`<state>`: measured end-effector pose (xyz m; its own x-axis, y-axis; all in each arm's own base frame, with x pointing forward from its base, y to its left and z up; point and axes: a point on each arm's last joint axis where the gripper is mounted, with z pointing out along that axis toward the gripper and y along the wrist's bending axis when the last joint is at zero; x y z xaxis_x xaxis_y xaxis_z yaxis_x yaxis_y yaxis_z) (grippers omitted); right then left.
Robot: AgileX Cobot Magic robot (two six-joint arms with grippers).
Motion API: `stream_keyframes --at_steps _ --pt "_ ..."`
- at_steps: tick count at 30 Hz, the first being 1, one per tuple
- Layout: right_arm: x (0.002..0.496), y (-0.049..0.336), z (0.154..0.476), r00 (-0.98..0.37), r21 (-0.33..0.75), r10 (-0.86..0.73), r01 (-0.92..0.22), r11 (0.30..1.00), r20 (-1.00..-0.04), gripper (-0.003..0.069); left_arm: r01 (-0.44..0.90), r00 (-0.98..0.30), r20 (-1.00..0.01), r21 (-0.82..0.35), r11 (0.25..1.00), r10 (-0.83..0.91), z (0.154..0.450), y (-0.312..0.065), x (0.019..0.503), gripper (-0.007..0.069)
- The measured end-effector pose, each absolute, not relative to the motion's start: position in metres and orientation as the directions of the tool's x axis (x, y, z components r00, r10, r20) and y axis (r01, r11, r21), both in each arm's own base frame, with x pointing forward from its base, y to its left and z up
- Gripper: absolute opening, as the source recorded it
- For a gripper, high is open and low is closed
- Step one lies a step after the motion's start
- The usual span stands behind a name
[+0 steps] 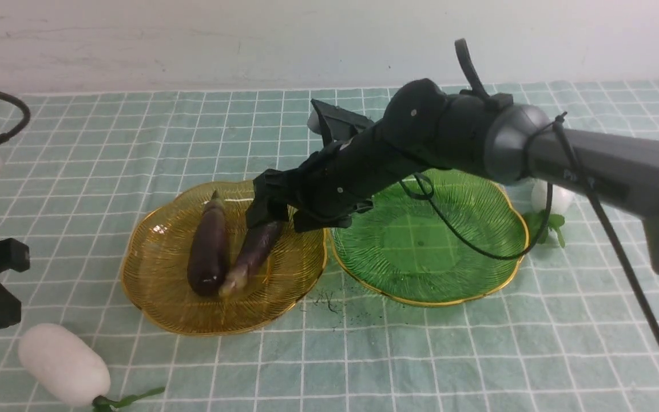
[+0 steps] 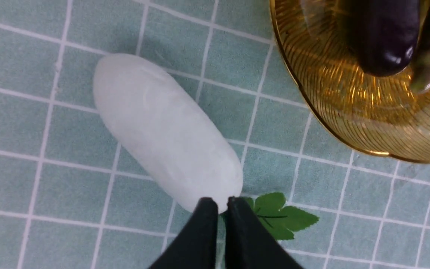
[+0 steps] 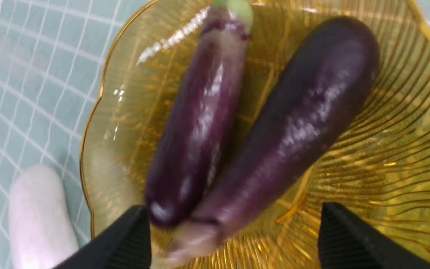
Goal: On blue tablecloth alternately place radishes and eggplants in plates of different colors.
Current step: 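Pick up the eggplant and place it on the yellow plate with the right gripper, then pick up the white radish and place it on the plate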
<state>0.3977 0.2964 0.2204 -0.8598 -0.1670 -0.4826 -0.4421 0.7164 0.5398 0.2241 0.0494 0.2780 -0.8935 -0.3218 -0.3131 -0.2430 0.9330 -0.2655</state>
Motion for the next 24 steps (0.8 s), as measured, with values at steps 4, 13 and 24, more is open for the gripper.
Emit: stream_keyframes --at_steps 4,13,24 --pt "0.4 0.28 0.246 -0.843 0.491 -0.298 -0.51 0.706 -0.448 0.0505 -0.302 -0.863 -0.328 -0.274 0.913 -0.384 0.278 0.052 0.227 0.0153" --pt "0.387 0.254 0.322 -0.817 0.466 -0.321 -0.547 0.696 -0.479 0.0248 -0.542 -0.799 -0.115 -0.286 0.79 -0.59 0.236 0.061 0.25 0.0608" --pt "0.385 0.251 0.327 -0.818 0.447 -0.317 -0.539 0.714 -0.479 0.0152 -0.606 -0.78 -0.014 -0.237 0.76 -0.626 0.181 0.072 0.274 0.0657"
